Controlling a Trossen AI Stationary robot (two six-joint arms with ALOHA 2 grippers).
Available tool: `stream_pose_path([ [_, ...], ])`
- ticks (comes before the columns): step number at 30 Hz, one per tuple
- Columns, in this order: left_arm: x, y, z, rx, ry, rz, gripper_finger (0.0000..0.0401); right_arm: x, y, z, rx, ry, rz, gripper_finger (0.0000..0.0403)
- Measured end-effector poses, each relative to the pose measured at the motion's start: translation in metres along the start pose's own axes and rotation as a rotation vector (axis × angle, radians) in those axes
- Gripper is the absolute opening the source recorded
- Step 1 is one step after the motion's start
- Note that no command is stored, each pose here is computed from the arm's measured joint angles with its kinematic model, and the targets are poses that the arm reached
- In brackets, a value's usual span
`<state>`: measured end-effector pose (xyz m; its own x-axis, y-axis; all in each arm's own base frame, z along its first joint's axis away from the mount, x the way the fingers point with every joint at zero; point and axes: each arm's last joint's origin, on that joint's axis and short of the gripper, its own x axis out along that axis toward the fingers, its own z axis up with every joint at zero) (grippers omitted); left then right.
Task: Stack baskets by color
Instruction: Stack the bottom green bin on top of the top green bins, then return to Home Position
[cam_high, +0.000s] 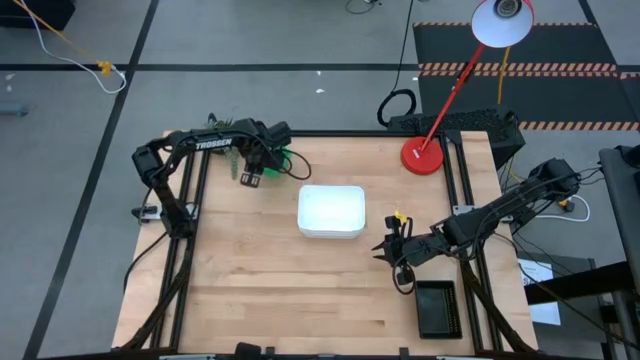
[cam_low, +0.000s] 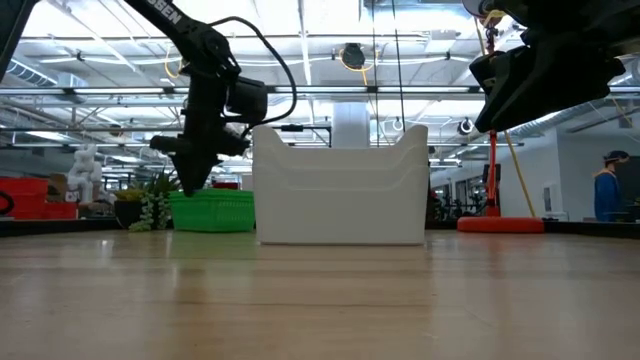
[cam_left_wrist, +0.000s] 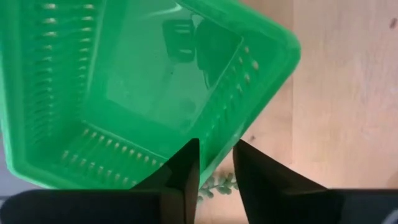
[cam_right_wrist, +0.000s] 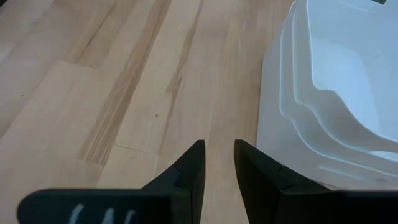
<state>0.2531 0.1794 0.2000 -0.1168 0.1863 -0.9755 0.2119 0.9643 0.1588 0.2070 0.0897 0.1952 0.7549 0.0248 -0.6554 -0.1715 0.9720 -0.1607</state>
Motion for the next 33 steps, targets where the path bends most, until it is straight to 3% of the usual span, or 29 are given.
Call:
stream_pose_path([
  [14, -0.001, -0.003, 0.003, -0.155, -0.011, -0.010, 0.0013, 0.000, 0.000, 0.000, 0.001, -0.004, -0.001, 0.0077],
  [25, -0.005, -0.017, 0.017, -0.168, -0.021, 0.003, 0.0063, 0.000, 0.000, 0.001, 0.004, -0.008, -0.001, 0.0077],
  [33, -0.008, -0.017, 0.016, -0.232, -0.027, 0.010, 0.0067, 0.000, 0.000, 0.001, 0.008, -0.010, -0.001, 0.0077],
])
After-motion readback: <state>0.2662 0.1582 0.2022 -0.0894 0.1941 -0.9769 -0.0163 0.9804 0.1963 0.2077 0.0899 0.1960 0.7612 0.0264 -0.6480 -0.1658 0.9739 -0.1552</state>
